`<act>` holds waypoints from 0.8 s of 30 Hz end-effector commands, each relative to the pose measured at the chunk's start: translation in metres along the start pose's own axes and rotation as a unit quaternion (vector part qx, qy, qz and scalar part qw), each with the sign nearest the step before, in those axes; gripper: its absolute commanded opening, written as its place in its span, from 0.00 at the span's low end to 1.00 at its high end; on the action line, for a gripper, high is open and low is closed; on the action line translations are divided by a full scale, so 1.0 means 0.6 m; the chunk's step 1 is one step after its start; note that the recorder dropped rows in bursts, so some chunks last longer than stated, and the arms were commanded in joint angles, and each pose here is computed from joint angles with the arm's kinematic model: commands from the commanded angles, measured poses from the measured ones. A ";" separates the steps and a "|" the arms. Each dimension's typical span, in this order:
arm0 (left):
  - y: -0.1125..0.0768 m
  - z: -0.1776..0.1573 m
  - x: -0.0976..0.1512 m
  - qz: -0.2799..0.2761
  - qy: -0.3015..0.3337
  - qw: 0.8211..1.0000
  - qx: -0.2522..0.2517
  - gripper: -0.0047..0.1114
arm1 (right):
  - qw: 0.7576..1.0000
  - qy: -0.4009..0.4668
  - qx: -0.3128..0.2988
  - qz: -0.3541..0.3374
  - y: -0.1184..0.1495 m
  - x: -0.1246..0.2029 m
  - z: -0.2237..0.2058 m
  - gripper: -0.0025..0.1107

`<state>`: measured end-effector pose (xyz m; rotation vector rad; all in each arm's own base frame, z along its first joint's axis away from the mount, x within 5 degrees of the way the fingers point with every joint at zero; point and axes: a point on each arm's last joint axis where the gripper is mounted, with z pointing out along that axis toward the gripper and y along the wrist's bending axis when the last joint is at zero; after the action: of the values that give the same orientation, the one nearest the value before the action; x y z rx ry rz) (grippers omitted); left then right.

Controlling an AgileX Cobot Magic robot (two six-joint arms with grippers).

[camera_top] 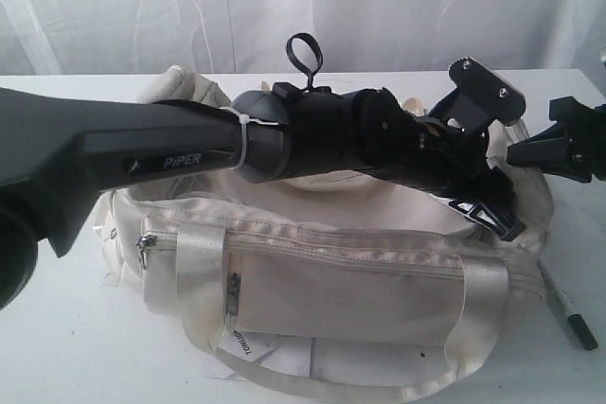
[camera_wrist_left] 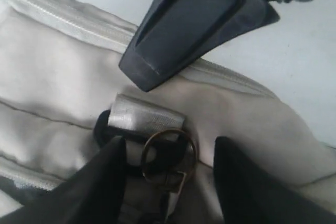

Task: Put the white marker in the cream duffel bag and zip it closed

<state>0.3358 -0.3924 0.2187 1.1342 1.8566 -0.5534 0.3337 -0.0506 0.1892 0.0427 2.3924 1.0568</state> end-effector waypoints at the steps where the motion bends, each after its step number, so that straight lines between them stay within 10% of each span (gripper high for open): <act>1: -0.006 0.005 0.005 -0.014 0.007 1.000 0.010 0.47 | 1.000 -0.002 -0.013 -0.006 0.006 -0.002 0.000 0.04; 18: -0.006 0.010 0.010 -0.011 0.012 1.000 0.012 0.09 | 1.000 -0.005 -0.022 -0.003 0.000 -0.001 0.007 0.04; 24: -0.002 -0.004 -0.004 0.020 0.006 1.000 0.005 0.24 | 1.000 -0.004 -0.024 -0.003 0.001 -0.001 0.007 0.04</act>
<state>0.3369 -0.3933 0.2103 1.1740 1.8573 -0.5259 0.3352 -0.0500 0.1848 0.0344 2.3828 1.0795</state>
